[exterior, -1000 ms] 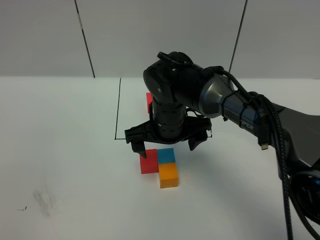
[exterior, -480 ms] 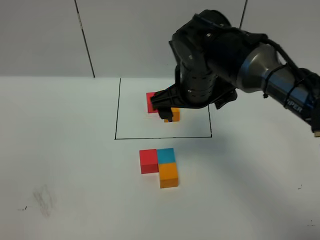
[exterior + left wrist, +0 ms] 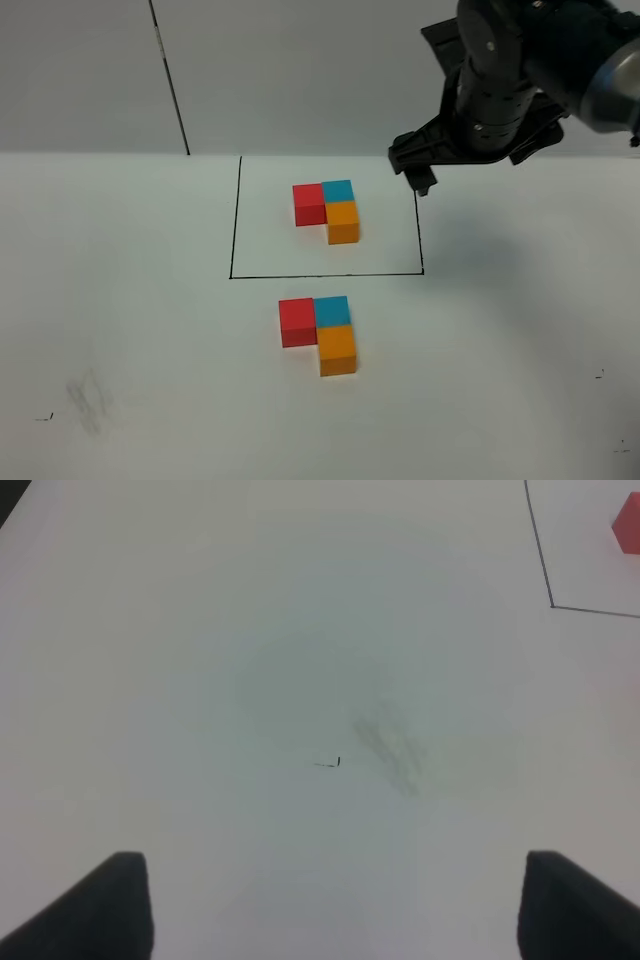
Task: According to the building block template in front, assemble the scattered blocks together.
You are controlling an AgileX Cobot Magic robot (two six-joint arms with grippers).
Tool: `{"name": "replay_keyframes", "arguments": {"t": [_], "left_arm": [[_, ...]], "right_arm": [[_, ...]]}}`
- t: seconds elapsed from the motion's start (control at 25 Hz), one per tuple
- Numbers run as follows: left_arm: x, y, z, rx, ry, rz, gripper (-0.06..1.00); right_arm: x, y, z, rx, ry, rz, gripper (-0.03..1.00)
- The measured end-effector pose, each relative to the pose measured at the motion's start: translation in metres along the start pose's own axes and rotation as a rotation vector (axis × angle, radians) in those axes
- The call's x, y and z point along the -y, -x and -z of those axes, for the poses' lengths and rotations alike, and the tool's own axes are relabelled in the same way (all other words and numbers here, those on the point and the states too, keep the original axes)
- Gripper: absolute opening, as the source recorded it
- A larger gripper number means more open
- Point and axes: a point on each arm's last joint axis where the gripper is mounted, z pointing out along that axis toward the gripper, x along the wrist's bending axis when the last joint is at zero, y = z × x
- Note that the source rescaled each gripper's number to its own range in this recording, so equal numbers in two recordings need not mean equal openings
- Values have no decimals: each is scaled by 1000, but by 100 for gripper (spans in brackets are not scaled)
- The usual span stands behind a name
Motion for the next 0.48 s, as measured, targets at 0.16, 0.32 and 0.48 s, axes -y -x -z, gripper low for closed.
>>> {"name": "replay_keyframes", "arguments": {"t": [0.16,0.32,0.48], "left_arm": [[0,0,0,0,0,0,94],[0,0,0,0,0,0,94],[0,0,0,0,0,0,94]], "right_arm": [[5,32,24,22,36,-23,85],[27,63,43,50,28,-65,84],[58,90,55,82,-12,-113,79]]}}
